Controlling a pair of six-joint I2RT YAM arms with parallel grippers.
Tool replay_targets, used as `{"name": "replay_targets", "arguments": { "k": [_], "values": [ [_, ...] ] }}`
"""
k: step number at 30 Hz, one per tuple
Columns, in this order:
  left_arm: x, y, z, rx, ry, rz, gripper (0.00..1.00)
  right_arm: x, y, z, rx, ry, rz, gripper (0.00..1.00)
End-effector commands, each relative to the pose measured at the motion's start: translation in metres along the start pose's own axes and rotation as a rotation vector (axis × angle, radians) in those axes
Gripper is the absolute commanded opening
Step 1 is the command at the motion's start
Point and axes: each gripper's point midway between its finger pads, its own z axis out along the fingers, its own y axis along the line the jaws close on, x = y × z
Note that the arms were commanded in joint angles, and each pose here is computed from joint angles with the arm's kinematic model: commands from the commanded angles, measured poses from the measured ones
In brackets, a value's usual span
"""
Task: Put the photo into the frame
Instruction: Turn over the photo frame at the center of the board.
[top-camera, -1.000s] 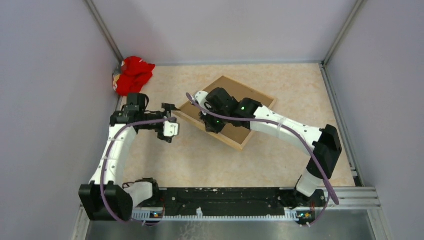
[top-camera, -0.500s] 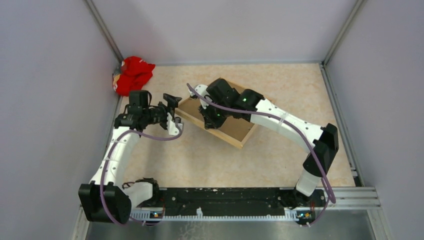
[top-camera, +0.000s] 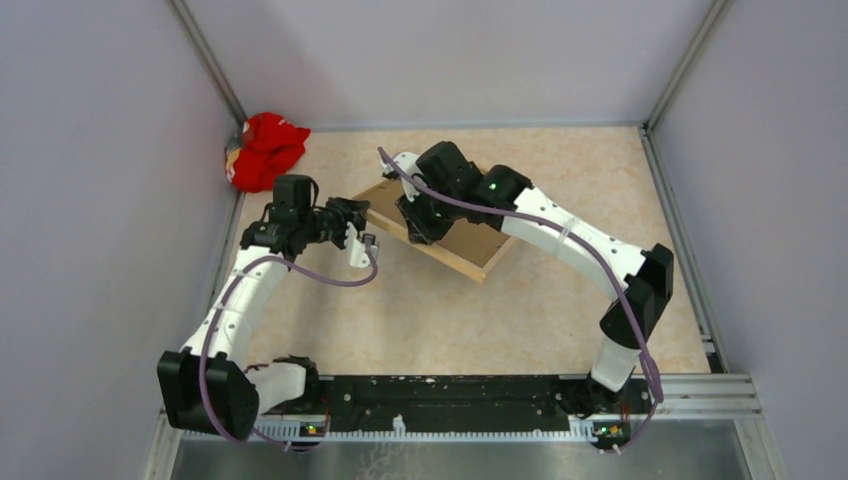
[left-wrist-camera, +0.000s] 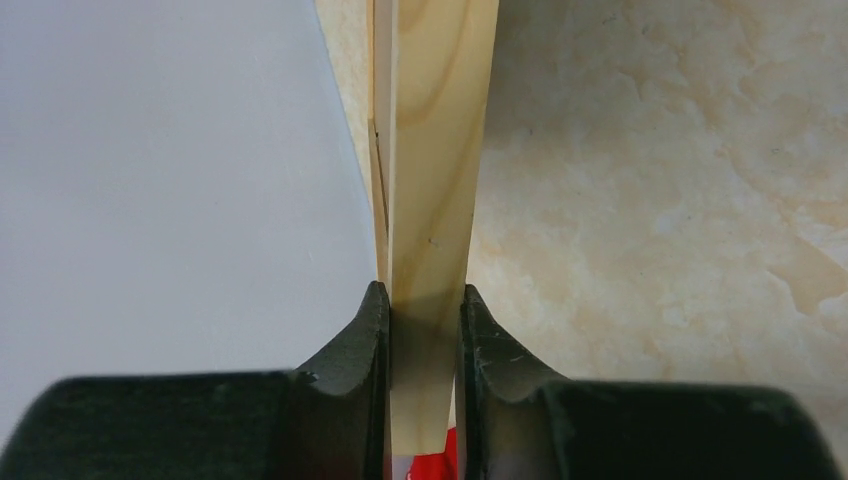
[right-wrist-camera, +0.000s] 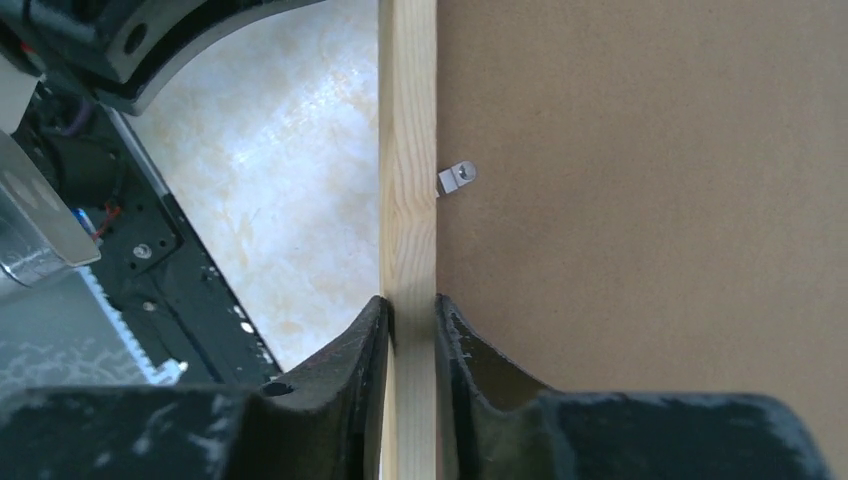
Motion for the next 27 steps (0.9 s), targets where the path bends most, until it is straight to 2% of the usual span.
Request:
{"name": "replay_targets", "arguments": {
  "k": [1, 4, 8, 10, 12, 15, 20, 23, 27],
  "values": [
    [-0.003, 0.036, -0.004, -0.064, -0.009, 0.013, 0.10, -0.054, -0.003, -0.047, 0.051, -0.218, -0.098, 0.32],
    [-0.005, 0.041, -0.005, -0.058, -0.016, -0.027, 0.08, -0.053, -0.018, -0.073, 0.147, -0.271, -0.163, 0.54],
    [-0.006, 0.051, -0.008, -0.043, -0.027, -0.073, 0.05, -0.024, -0.055, -0.116, 0.368, -0.354, -0.227, 0.85],
    [-0.006, 0.055, -0.009, -0.027, -0.026, -0.095, 0.04, -0.013, -0.065, -0.139, 0.446, -0.461, -0.272, 0.98],
    [-0.005, 0.058, -0.011, -0.008, -0.025, -0.099, 0.02, 0.002, -0.071, -0.161, 0.506, -0.552, -0.310, 0.99],
    [-0.002, 0.060, -0.011, 0.011, -0.012, -0.091, 0.00, 0.029, -0.071, -0.174, 0.521, -0.589, -0.414, 0.99],
    [0.001, 0.060, -0.012, 0.036, 0.003, -0.100, 0.00, 0.063, -0.060, -0.159, 0.445, -0.536, -0.526, 0.99],
    [0.001, 0.061, -0.014, 0.030, 0.006, -0.095, 0.00, 0.076, -0.072, -0.141, 0.480, -0.460, -0.585, 0.99],
    [0.001, 0.062, -0.016, 0.026, 0.018, -0.094, 0.00, 0.083, -0.075, -0.114, 0.441, -0.376, -0.654, 0.99]
  ]
}}
